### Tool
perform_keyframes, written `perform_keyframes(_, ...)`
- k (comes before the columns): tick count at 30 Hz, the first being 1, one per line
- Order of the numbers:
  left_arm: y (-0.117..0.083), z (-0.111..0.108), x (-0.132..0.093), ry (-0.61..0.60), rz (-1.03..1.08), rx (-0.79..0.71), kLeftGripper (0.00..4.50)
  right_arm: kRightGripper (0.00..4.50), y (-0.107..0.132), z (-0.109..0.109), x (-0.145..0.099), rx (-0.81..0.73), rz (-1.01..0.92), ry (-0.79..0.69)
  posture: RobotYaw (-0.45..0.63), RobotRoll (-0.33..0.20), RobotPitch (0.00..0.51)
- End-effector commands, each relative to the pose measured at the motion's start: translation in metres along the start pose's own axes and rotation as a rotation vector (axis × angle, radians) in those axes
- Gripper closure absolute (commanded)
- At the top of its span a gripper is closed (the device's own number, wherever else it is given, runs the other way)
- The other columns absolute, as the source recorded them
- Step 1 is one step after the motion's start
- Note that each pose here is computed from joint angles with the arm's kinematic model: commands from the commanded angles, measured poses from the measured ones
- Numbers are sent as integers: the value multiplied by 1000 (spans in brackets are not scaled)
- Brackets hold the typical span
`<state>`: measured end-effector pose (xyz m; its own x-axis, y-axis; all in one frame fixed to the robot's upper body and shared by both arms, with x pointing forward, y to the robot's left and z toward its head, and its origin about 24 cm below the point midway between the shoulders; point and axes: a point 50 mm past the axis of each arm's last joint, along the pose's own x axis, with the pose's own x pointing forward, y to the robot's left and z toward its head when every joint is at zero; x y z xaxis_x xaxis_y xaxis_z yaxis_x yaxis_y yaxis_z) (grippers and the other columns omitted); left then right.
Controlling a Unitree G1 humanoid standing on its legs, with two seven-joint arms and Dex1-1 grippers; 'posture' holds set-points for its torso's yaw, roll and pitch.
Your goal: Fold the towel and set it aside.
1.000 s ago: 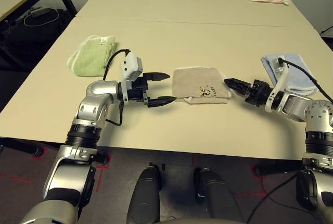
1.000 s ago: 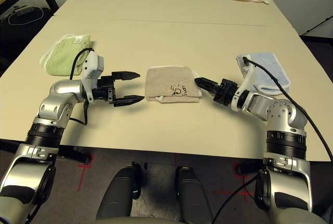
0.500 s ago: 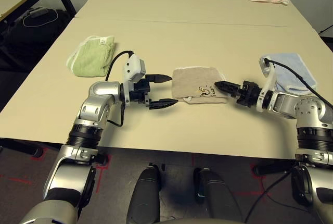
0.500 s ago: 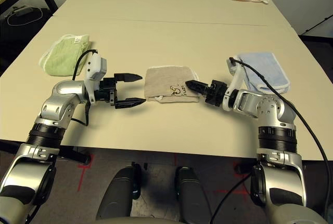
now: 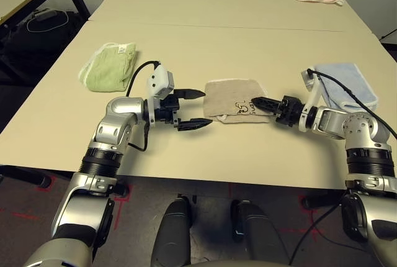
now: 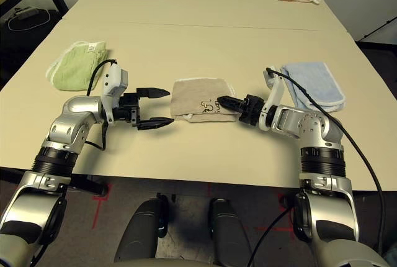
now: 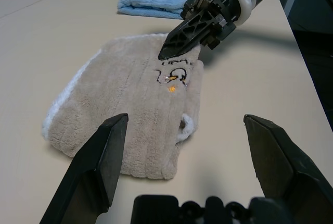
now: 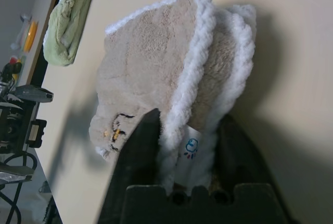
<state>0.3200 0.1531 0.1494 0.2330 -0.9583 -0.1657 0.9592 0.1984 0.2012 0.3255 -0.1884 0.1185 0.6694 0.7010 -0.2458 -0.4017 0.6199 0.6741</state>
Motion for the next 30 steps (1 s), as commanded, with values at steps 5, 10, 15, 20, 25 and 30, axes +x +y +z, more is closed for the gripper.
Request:
perform_keyframes(5, -3, 0, 4, 21, -36, 8, 0, 4492, -3, 5, 0, -14, -24, -26, 64, 0, 142)
perform_keyframes(10, -3, 0, 5, 26, -41, 5, 0, 4492, 1, 14, 1, -43, 5, -83, 61, 0, 137)
perform_keyframes(15, -3, -1, 4, 31, -41, 1, 0, 4492, 6, 33, -2, -178, 30, -245, 56, 0, 135)
perform_keyframes(20, -2, -1, 4, 36, -44, -2, 0, 4492, 13, 46, 0, -208, 53, -355, 41, 0, 134)
perform_keyframes(25, -1, -2, 5, 40, -47, -4, 0, 4492, 19, 63, -4, -240, 54, -477, 32, 0, 132)
perform_keyframes(30, 0, -2, 7, 40, -51, -5, 0, 4492, 15, 77, -12, -247, -10, -622, 32, 0, 132)
